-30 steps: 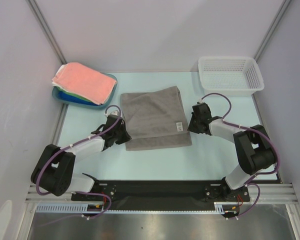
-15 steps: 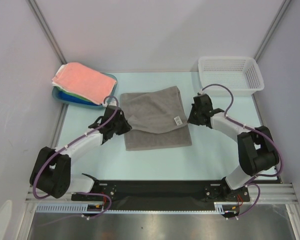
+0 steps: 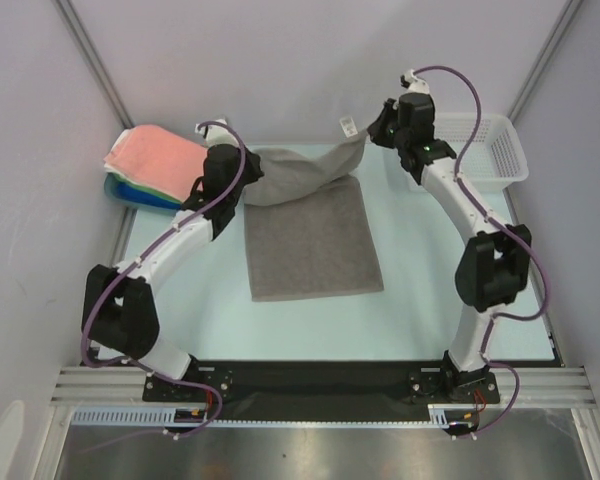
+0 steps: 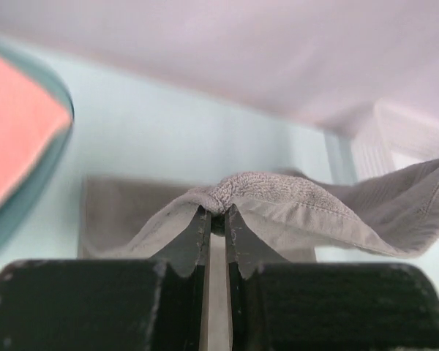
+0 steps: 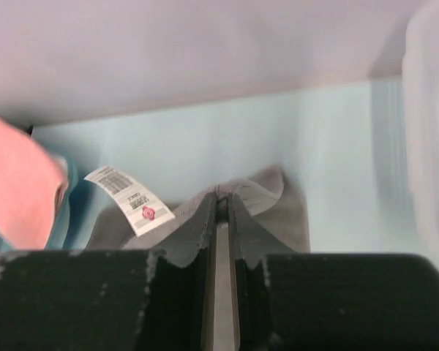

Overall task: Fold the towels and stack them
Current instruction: Fold the towel

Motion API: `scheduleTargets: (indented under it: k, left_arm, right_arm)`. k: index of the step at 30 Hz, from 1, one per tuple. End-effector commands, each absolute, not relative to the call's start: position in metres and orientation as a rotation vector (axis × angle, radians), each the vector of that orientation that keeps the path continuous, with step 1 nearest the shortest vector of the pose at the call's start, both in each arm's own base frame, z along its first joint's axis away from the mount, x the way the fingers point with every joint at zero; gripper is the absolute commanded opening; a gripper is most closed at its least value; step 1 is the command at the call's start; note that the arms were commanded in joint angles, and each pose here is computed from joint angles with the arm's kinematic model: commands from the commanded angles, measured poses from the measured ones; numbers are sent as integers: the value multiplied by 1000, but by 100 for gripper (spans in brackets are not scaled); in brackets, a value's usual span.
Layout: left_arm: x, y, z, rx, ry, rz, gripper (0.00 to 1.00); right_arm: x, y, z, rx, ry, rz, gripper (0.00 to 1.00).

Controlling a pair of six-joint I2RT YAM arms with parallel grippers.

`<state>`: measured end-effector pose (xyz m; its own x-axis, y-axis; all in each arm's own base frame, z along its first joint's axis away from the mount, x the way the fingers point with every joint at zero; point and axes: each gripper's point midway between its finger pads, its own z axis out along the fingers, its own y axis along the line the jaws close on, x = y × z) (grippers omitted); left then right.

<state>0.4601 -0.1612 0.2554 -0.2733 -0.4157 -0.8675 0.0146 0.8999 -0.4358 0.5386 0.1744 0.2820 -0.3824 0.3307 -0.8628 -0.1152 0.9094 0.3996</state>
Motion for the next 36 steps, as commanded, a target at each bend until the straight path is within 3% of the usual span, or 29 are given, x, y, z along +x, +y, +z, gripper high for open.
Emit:
scheduleTargets:
  k: [1,2,8,18,27,36]
  left_arm:
    - [507,-148,314,-254,1564,-295,0]
    - [514,-150,329,-245,1520,-291,0]
    - [565,-157,342,-186,1399,-192,0]
    - [604,-146,339,-215,1321,-150,0]
    - [613,-143,332,-230,1342,-156,0]
    - [585,-133,329,-267,1396,-208,0]
  right_arm:
    - [582,179,328,83,1776,456,0]
    - [597,187,307,63,1811,467,0]
    - [645,191,337,50,1699,459,0]
    - [664,170,366,67,1535,390,0]
    - [668,164,363,77,1529,380,0]
    - [649,160,342,106,1611,397,0]
